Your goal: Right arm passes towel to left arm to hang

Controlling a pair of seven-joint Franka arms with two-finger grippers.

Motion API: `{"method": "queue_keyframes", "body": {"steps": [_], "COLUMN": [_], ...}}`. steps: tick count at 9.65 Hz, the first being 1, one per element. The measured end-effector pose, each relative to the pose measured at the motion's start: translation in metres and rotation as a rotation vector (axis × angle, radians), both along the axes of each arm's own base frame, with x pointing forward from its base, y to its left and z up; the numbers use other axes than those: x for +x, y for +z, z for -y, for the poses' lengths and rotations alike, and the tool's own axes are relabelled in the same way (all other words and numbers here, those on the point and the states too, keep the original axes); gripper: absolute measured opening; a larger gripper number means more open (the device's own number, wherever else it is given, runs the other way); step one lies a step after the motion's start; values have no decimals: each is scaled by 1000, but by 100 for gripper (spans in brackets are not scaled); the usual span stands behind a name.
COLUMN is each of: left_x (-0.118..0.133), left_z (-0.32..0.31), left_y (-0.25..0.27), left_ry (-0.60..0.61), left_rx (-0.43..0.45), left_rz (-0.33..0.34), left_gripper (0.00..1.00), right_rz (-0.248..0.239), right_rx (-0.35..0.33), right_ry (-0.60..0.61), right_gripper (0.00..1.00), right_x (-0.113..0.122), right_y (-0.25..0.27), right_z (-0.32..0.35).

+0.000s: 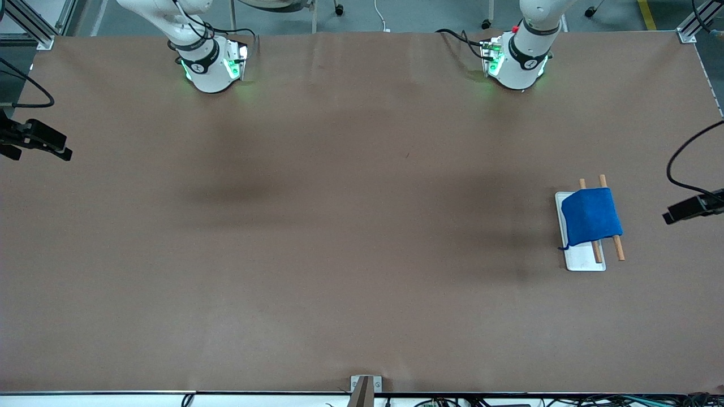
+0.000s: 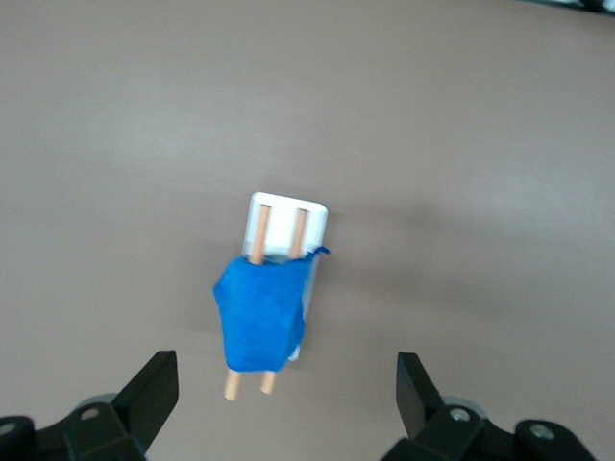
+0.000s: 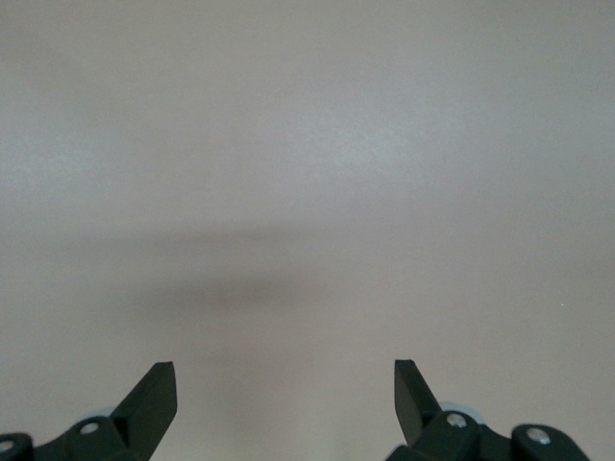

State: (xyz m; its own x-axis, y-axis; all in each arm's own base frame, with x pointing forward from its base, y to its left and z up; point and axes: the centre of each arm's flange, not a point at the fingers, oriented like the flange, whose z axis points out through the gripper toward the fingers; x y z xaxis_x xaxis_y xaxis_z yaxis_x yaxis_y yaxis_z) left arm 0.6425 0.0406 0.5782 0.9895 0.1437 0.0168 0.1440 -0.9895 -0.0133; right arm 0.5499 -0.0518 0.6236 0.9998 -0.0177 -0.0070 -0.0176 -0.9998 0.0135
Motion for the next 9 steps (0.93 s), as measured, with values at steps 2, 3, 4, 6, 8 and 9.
{"method": "queue_keyframes", "body": {"steps": [2,3,4,6,8,9], "left_x": [-8,-13,-16,-21,-34,-43], "left_z": [29,38,46,62,85,99], "left_y": [20,30,36,45,63,71], "left_ry": [-42,-55,-67,-93,-110,-119], "left_rx": [5,13,17,12,16,25], "left_rz": [22,34,38,51,66,62], "left_gripper": [100,100,100,100,100,100], "right_rz": [0,0,0,0,0,1], "right_rx": [0,0,0,0,0,0], "right_ry": [0,-1,-1,-1,-2,-1], "right_gripper": [100,100,100,100,100,100], "right_x": [0,0,0,0,0,0], "right_y": [0,0,0,0,0,0], "right_z": [0,0,1,1,1,1]}}
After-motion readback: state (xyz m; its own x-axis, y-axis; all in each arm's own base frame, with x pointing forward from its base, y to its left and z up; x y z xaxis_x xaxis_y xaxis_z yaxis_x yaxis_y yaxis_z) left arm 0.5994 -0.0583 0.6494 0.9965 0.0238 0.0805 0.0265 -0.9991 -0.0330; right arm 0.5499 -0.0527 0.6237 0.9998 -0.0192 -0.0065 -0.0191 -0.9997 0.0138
